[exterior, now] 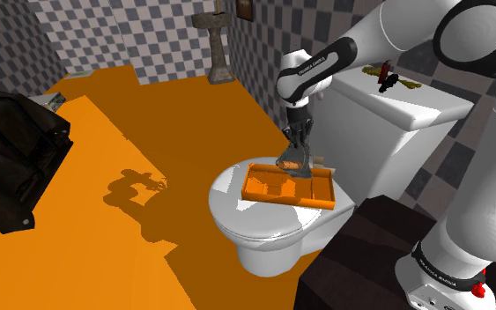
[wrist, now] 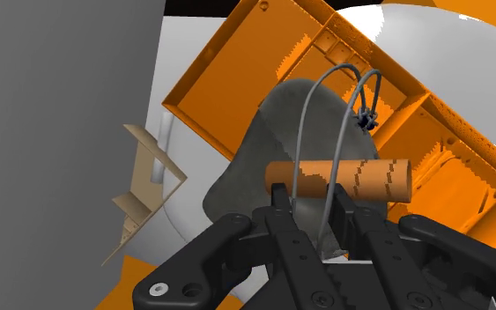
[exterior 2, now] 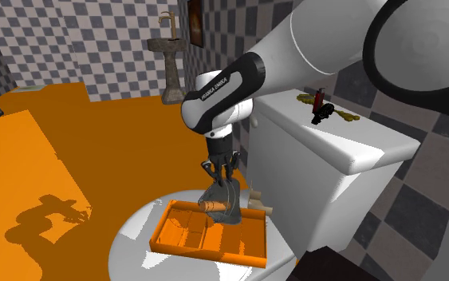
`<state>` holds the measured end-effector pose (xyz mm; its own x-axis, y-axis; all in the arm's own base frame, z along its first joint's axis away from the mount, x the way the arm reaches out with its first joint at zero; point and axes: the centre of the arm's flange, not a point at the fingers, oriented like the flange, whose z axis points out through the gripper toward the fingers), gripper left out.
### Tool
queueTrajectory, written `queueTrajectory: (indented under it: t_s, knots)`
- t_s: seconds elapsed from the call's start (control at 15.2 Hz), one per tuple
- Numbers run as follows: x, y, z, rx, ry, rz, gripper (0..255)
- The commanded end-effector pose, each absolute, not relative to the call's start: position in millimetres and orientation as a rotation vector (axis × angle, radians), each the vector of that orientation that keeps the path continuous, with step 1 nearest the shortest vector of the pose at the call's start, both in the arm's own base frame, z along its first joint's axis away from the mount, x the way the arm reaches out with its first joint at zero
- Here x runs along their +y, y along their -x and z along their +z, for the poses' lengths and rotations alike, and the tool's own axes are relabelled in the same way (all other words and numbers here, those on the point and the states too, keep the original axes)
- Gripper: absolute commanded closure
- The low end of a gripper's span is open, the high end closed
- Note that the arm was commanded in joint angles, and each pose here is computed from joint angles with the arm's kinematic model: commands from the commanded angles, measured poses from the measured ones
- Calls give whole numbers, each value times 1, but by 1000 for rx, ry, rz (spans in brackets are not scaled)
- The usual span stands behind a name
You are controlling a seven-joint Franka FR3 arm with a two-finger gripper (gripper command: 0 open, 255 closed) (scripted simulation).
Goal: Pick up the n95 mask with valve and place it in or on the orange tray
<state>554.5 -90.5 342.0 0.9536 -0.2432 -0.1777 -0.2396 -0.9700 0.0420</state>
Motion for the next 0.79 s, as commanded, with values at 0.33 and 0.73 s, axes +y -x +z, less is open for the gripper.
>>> queueTrajectory:
  t_s: [0.33,0.73]
  knots:
    - [-90,-553,329,-383,-3084,-293,255]
    - [-90,-553,329,-383,-3084,-293,0]
